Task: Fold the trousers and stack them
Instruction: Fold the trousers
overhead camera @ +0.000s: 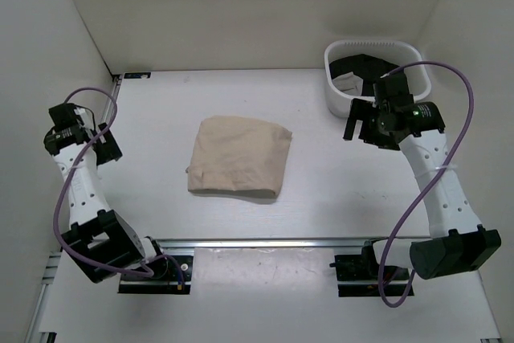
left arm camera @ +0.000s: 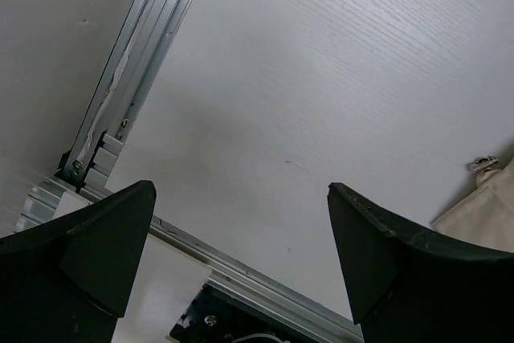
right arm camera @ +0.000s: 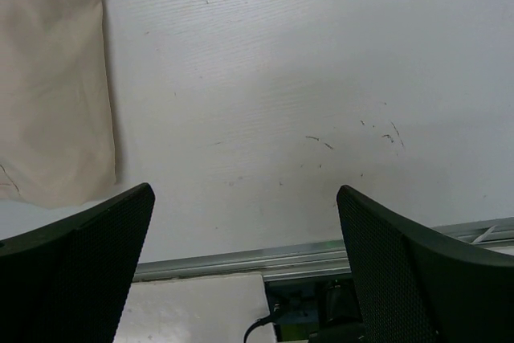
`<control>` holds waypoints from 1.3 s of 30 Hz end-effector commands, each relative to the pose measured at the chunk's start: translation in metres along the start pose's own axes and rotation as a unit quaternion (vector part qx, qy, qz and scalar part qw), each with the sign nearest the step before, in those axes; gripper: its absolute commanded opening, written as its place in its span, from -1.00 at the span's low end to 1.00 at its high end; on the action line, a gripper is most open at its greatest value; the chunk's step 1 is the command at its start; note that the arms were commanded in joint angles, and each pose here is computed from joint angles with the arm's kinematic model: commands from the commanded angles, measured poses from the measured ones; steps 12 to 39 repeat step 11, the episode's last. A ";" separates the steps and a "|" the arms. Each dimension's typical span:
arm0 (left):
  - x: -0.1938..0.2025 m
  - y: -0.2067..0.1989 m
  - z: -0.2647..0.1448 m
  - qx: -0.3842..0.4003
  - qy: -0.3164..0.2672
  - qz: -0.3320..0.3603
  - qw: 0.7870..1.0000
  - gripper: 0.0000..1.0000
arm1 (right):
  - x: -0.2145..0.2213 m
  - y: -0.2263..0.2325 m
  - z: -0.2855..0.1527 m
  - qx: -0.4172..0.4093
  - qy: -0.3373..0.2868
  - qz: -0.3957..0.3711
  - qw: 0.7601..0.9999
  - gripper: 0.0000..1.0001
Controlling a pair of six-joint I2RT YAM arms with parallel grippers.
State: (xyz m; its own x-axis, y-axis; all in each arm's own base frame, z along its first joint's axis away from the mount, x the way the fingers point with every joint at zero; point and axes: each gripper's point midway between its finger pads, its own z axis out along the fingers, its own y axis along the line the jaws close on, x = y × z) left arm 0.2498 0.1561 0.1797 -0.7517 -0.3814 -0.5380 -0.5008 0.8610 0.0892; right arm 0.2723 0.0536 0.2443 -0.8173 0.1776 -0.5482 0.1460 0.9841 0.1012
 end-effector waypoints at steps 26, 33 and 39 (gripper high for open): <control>-0.013 -0.011 -0.037 0.068 -0.070 -0.021 0.995 1.00 | 0.004 -0.004 -0.022 -0.016 -0.042 0.012 0.999 0.99; -0.013 -0.011 -0.037 0.068 -0.070 -0.021 0.995 1.00 | 0.004 -0.004 -0.022 -0.016 -0.042 0.012 0.999 0.99; -0.013 -0.011 -0.037 0.068 -0.070 -0.021 0.995 1.00 | 0.004 -0.004 -0.022 -0.016 -0.042 0.012 0.999 0.99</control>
